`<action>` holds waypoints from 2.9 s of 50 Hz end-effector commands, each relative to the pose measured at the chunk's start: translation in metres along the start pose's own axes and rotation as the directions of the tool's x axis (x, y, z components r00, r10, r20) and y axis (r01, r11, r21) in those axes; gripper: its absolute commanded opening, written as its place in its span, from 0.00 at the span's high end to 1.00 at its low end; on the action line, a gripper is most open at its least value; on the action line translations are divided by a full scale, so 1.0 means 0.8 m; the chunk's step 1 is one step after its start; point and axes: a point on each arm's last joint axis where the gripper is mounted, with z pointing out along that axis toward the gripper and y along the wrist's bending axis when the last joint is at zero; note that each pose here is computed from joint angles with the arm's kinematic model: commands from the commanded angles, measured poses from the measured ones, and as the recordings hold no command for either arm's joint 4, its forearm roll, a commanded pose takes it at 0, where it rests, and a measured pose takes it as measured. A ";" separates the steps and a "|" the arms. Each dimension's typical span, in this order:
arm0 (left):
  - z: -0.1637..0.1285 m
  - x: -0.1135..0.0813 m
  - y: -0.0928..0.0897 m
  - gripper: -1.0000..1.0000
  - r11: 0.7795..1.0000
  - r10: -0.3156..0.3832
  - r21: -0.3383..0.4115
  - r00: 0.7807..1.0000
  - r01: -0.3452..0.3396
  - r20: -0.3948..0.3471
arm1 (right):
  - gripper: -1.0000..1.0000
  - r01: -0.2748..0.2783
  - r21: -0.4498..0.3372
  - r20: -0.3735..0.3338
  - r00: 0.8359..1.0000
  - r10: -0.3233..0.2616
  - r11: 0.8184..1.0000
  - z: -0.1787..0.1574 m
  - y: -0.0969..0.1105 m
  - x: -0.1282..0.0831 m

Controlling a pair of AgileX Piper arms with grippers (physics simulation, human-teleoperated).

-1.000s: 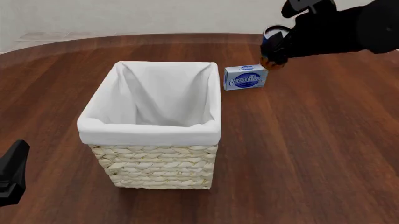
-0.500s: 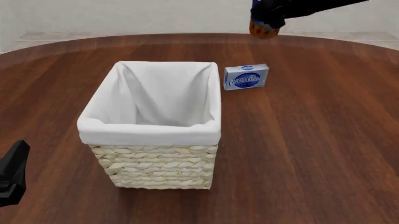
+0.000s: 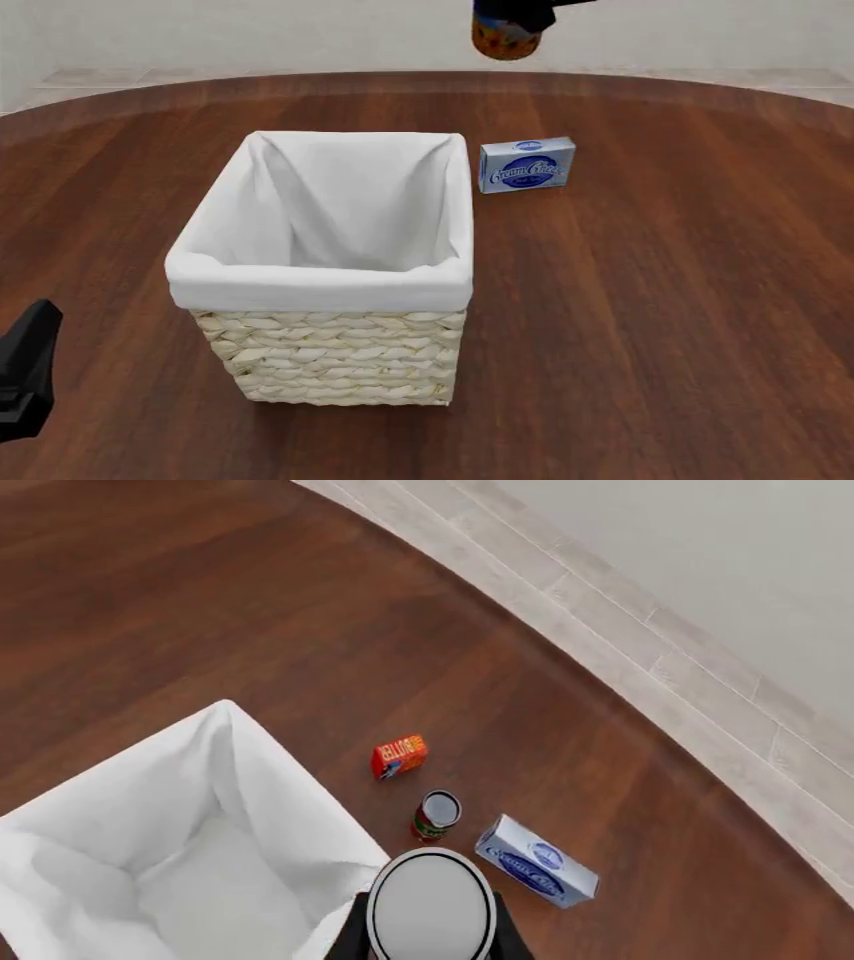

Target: Pick up the alphabet soup and put it in the basket.

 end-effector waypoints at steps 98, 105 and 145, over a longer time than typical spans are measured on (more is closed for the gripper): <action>0.000 0.004 -0.001 0.00 1.000 -0.005 0.009 1.000 0.005 -0.010 | 1.00 -0.124 -0.243 -0.153 0.984 0.088 0.962 0.134 0.152 0.049; 0.000 0.004 0.000 0.00 1.000 -0.005 0.005 1.000 0.005 -0.012 | 1.00 -0.126 -0.239 -0.162 0.983 0.088 0.963 0.140 0.151 0.053; 0.000 0.004 0.000 0.00 1.000 -0.006 0.006 1.000 0.006 -0.013 | 1.00 -0.121 -0.247 -0.218 0.974 0.067 0.961 0.156 0.163 0.082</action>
